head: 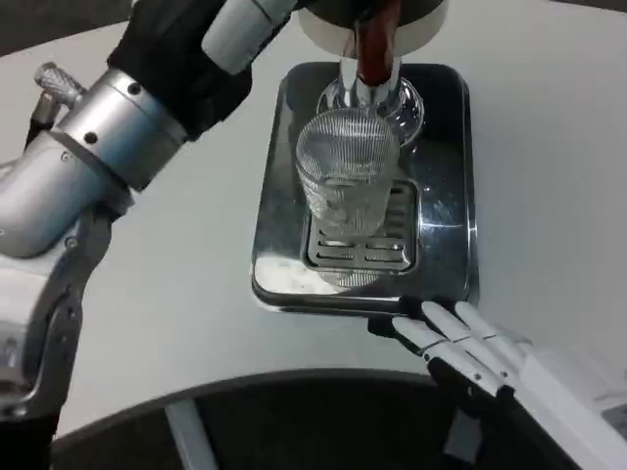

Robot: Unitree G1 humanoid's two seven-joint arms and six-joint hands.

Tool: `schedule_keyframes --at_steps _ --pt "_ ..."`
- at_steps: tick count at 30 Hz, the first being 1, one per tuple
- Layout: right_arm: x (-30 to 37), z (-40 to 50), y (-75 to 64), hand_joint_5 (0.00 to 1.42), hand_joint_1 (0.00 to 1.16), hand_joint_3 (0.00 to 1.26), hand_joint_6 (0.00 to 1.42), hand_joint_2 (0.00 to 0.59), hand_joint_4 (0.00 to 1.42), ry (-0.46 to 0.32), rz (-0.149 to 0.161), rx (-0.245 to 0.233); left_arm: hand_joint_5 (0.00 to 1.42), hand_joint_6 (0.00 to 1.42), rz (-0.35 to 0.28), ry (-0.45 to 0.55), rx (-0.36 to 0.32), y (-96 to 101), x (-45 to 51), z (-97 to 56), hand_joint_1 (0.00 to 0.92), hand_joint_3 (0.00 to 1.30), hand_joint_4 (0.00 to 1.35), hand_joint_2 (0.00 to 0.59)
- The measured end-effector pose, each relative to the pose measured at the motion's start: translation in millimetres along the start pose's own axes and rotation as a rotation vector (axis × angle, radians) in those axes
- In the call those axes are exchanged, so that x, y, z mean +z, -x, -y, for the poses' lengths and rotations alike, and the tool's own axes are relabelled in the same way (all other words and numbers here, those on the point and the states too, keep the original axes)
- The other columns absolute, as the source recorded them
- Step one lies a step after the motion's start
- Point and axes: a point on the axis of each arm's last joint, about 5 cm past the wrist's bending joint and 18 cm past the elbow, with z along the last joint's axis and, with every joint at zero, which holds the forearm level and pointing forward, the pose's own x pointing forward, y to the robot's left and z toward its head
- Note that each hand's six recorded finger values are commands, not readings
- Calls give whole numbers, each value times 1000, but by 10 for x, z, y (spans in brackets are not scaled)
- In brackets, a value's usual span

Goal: Grasp the cup under the faucet to collect the drink, then remove the cup.

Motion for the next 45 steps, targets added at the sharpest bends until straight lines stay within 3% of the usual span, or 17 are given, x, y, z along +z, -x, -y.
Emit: schedule_keyframes --at_steps 8,12,21,24,39,45 --pt "27 -24 39 0 512 115 80 422 32 13 14 4 142 213 -84 46 -4 -63 -137 -29 0 114 23 89" --pt "33 -23 41 0 512 115 80 422 32 19 28 1 142 214 -104 59 -31 -81 -177 -40 0 111 23 89" --pt "30 -16 55 0 512 115 80 422 32 24 32 -5 142 221 -206 120 -113 -96 -361 -24 0 105 23 90" --pt "31 -13 59 0 512 115 80 422 32 22 43 -11 142 221 -212 116 -122 -108 -369 -28 0 105 27 91" --pt "45 -24 43 0 512 119 80 418 32 14 57 -6 137 178 -209 -104 -221 -176 -334 -71 0 104 32 93" --pt "44 -34 28 0 512 123 80 417 32 8 35 6 114 146 -202 -208 -256 -199 -323 -78 0 101 2 93"
